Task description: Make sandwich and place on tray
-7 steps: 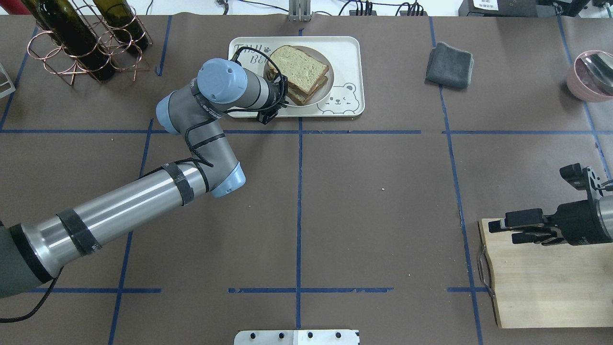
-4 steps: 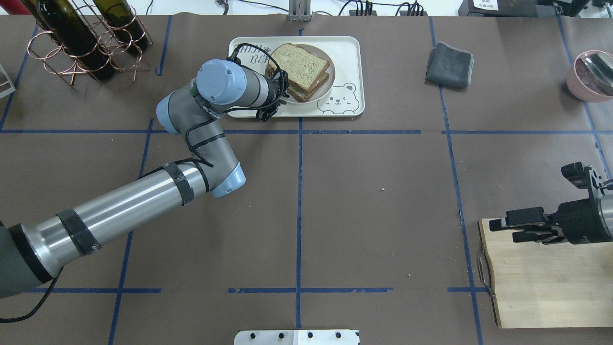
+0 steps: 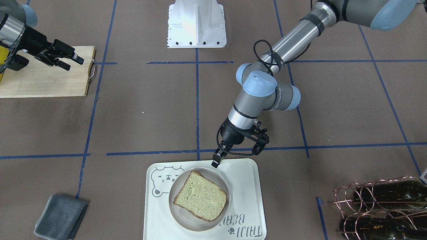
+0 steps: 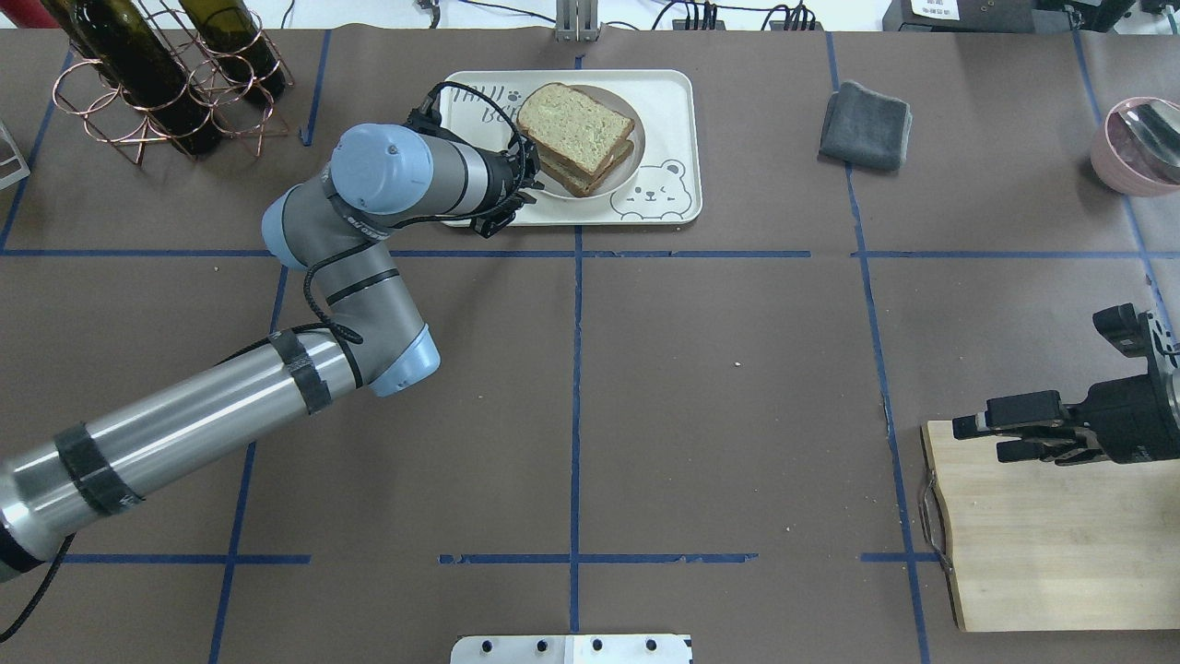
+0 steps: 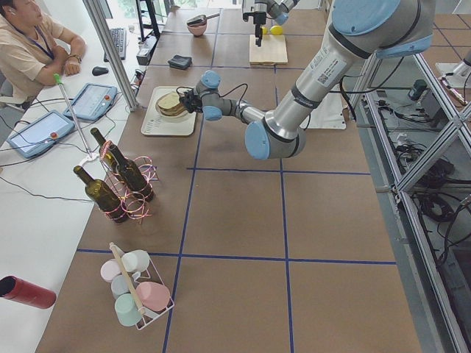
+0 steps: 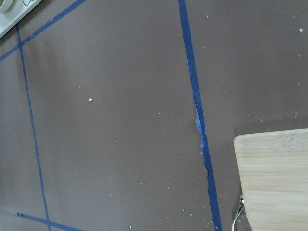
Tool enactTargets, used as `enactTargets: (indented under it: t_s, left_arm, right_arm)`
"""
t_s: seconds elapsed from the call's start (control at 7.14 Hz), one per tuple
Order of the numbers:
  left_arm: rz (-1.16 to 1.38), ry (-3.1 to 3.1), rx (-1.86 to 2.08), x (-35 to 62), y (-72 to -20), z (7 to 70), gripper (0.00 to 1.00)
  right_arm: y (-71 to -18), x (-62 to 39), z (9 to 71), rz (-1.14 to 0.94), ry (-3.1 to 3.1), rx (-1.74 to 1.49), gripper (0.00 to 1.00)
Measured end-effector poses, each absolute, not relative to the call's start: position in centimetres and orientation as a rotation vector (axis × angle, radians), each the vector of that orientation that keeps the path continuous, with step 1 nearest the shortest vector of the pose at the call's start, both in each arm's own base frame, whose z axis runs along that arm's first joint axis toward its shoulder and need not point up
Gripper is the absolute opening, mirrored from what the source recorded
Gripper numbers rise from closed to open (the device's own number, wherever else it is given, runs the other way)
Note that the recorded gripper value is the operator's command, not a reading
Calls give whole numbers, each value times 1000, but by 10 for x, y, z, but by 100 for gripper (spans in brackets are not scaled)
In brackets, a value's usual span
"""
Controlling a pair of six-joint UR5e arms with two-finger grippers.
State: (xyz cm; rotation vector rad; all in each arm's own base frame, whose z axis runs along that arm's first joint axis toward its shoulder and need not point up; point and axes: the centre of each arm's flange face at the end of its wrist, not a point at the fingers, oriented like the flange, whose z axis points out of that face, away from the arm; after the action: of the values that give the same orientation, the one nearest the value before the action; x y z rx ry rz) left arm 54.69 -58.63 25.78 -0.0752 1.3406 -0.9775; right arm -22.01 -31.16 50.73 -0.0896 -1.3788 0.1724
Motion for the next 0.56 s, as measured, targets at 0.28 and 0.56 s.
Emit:
enactTargets:
  t_s: [0.28, 0.56]
  left_arm:
    - [-872, 1329, -64, 510, -551, 275, 32]
    - [-718, 1311, -13, 461, -507, 305, 36]
  right_arm:
    - [-319, -203, 509, 194, -1378, -94, 100]
    - [-319, -180, 524, 237, -1353, -95, 100]
